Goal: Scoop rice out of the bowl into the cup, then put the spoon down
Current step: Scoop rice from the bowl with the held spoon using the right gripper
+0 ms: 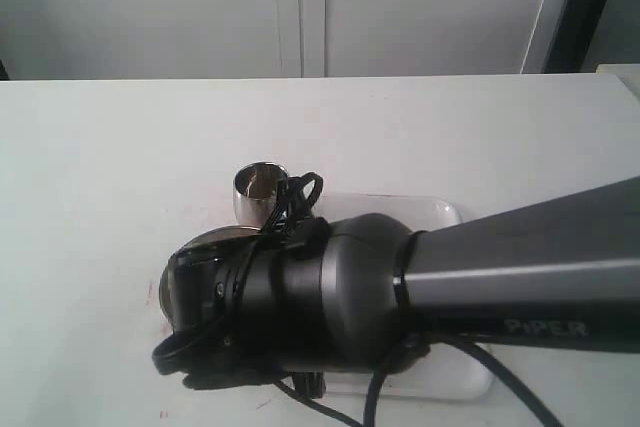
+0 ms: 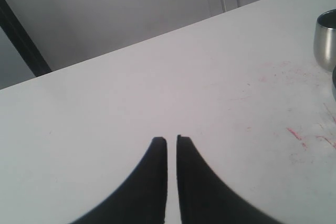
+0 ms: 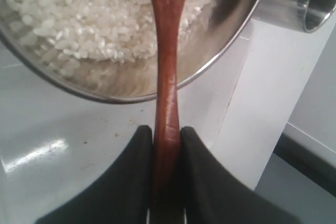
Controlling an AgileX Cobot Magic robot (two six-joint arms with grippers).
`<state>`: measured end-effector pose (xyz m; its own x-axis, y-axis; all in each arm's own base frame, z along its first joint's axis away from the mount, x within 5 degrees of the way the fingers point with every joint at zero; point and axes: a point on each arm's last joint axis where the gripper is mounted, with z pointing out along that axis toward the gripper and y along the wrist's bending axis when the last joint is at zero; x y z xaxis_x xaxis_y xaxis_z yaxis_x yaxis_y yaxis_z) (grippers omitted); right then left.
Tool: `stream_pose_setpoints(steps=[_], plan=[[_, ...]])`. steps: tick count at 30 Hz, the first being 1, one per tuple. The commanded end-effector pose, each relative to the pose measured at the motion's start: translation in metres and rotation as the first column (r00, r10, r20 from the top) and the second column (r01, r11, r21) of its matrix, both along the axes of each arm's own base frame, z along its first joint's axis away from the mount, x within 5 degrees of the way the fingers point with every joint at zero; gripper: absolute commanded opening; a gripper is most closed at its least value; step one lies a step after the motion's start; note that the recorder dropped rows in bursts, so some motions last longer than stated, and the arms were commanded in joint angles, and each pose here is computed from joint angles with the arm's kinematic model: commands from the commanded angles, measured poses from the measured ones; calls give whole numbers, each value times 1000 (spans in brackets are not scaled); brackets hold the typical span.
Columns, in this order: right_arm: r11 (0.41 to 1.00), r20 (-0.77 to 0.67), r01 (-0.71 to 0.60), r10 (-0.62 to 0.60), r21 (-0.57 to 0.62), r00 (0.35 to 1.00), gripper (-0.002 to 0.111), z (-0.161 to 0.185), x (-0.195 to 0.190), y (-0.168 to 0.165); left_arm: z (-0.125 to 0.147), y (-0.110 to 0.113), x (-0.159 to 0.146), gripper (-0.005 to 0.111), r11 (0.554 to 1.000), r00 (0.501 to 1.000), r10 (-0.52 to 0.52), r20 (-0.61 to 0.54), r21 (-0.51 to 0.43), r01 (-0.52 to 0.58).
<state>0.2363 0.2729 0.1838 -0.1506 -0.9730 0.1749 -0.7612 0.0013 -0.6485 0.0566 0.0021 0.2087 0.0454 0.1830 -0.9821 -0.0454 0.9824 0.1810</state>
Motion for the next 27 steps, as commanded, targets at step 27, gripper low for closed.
stream_pose_setpoints(steps=[27], plan=[[824, -497, 347, -93, 448, 863, 0, 69, 26, -47, 3, 0, 0, 14, 1000, 1000, -2, 13, -12, 2]])
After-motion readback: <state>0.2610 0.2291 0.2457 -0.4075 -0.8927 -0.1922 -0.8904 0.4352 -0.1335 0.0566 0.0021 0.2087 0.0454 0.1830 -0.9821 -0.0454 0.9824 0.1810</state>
